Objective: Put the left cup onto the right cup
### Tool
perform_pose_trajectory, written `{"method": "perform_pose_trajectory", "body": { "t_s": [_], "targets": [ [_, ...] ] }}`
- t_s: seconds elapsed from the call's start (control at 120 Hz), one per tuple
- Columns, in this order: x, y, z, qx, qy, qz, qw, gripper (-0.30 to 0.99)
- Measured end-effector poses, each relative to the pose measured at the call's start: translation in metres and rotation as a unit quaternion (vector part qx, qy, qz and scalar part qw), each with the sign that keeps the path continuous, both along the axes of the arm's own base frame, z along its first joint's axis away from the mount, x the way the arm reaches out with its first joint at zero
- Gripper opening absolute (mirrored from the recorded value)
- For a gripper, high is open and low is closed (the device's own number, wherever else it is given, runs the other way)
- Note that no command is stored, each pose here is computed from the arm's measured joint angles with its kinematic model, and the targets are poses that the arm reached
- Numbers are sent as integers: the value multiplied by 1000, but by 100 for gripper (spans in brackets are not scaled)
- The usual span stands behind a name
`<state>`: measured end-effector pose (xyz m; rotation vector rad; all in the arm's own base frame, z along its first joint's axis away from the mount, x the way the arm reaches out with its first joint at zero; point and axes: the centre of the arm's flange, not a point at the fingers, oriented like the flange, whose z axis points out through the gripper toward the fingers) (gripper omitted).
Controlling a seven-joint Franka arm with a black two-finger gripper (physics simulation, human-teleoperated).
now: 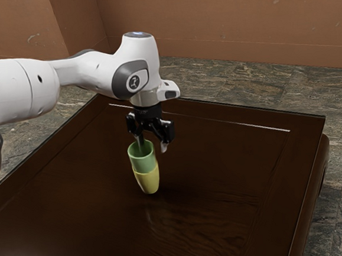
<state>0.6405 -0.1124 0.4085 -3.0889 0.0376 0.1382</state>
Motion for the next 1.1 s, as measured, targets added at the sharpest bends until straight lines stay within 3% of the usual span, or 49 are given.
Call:
{"method": "perform_pose_trajectory", "body": {
  "t_s": [0.55, 0.717, 1.1],
  "targets": [
    [-51, -32, 111, -14, -34, -42, 998, 68],
    [-68, -16, 126, 1, -27, -52, 998, 69],
    [-74, 19, 140, 5, -22, -69, 997, 69]
  ]
}}
